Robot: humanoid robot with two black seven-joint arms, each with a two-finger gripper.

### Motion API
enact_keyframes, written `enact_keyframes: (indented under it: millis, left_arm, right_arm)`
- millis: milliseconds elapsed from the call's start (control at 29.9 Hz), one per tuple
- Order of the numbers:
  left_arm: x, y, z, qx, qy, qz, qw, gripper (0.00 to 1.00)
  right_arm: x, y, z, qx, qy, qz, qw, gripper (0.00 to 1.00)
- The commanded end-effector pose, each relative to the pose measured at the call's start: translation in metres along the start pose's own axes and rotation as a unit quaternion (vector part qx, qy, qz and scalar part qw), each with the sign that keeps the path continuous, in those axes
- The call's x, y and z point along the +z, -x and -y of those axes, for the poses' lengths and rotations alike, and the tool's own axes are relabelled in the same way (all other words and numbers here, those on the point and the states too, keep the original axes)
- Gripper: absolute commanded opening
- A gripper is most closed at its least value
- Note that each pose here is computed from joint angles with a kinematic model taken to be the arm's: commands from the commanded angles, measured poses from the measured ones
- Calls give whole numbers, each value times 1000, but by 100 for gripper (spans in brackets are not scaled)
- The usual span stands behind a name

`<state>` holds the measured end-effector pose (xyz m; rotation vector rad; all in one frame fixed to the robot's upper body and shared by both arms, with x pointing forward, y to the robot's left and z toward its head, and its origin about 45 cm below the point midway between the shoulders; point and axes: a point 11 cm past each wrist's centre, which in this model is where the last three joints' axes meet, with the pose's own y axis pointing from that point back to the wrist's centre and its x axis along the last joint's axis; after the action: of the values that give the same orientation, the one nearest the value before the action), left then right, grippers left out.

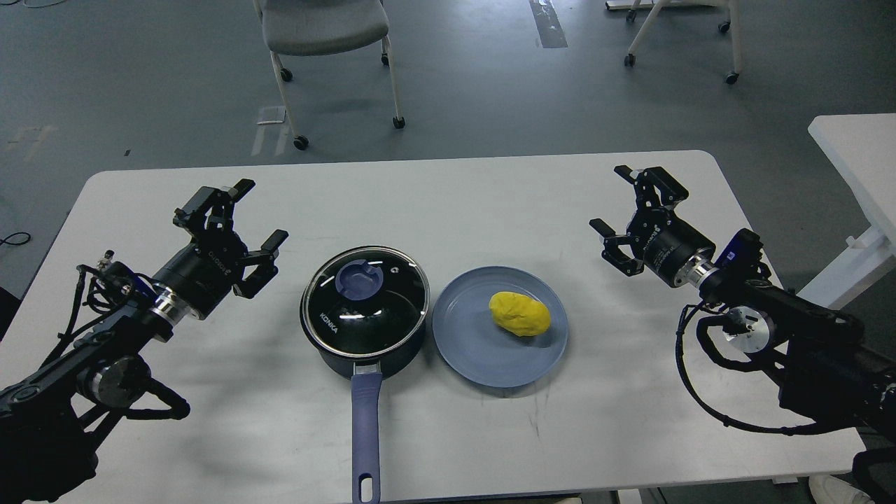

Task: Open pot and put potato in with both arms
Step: 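Move the left gripper over the pot toward the lid's blue knob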

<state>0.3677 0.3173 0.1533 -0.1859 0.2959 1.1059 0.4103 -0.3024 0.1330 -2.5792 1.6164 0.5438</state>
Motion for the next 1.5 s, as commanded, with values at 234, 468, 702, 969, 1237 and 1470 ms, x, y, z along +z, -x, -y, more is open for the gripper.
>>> enact_keyframes:
  millis: [234,468,702,969,1237,1470]
  left_arm:
    - [-2,-1,-3,-1,-8,2,1000,98]
    - [26,-15,-8,-14,-7,38,999,98]
    - [88,10,8,-129,-30,259,957,98]
    - [96,89,4,-304,-62,499,809,98]
    - [74,109,1,-360,-80,703,608,98]
    - [65,119,16,-410,-103,752,506,98]
  right_arm:
    - [0,0,0,1,0,1,1000,100]
    - [-1,-1,0,1,-1,0,1000,100]
    - [1,0,0,0,1,0,1000,100]
    - [0,-1,-1,1,1,0,1000,100]
    - [0,-2,-2,2,1,-1,1000,100]
    - [-1,-3,-3,4,1,-2,1000,100]
